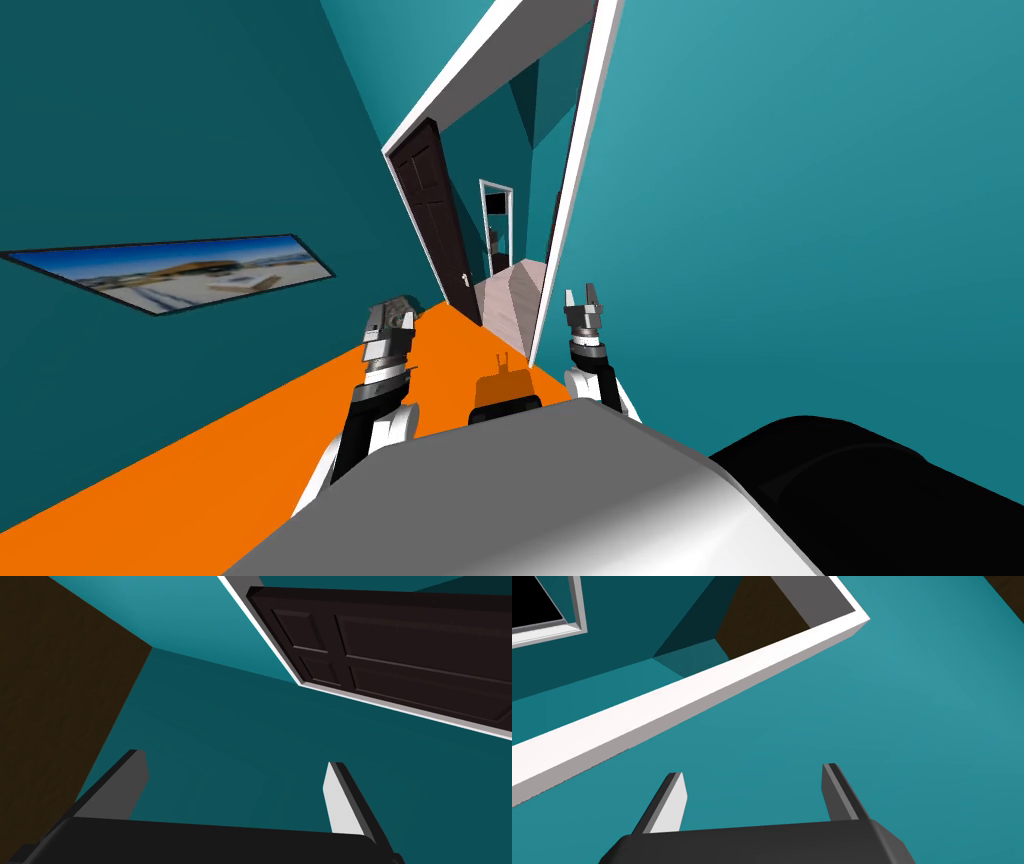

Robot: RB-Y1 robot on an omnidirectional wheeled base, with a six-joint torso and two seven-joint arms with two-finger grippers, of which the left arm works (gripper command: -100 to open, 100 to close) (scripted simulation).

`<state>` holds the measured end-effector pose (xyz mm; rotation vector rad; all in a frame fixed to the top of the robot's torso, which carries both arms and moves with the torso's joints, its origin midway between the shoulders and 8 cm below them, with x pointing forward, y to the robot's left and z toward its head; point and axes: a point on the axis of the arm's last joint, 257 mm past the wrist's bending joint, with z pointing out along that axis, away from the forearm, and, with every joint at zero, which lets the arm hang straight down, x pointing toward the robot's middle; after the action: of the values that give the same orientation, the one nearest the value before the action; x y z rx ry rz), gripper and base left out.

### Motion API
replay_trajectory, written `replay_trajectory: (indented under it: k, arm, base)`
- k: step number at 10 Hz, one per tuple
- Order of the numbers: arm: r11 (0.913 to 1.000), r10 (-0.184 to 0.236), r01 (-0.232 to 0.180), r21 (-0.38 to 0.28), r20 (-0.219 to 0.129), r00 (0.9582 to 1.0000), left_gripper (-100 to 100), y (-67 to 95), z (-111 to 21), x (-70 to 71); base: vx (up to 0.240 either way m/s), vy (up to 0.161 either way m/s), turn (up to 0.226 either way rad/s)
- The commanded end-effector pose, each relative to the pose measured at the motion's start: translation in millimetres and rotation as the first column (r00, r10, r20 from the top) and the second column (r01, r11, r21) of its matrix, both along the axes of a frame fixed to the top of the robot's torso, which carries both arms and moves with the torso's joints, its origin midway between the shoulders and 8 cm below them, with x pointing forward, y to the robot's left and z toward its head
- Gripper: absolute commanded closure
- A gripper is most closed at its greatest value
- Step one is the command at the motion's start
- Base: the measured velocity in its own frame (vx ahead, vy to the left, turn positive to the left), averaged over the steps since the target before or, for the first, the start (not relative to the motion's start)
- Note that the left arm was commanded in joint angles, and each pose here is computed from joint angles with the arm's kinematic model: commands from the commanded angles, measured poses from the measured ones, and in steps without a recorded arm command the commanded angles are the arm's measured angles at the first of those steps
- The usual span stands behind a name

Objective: Push the door open

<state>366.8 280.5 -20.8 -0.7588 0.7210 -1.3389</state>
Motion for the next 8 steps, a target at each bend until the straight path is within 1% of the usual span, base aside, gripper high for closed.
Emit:
replay_trajectory:
  k: [1,3,6,7,8]
  arm:
    - [0.9998,-0.018,0.018,-0.006,-0.015,0.9997,-100,-5.5,-9.9,6.8]
    - [0.999,-0.042,0.041,-0.015,-0.035,0.9985,-100,-11.9,-25.0,16.2]
    - [0.9979,-0.061,0.06,-0.023,-0.053,0.9967,-100,-17.7,-38.2,24.1]
    - [0.997,-0.074,0.073,-0.028,-0.065,0.9951,-100,-21.6,-47.0,29.1]
    - [0.9964,-0.081,0.079,-0.031,-0.072,0.9941,-100,-23.8,-51.8,31.9]
  base:
    - [0.12,0.088,-0.085]
    - [0.133,0.107,-0.087]
    - [0.108,0.074,-0.051]
    - [0.119,0.091,-0.095]
    - [0.116,0.09,-0.07]
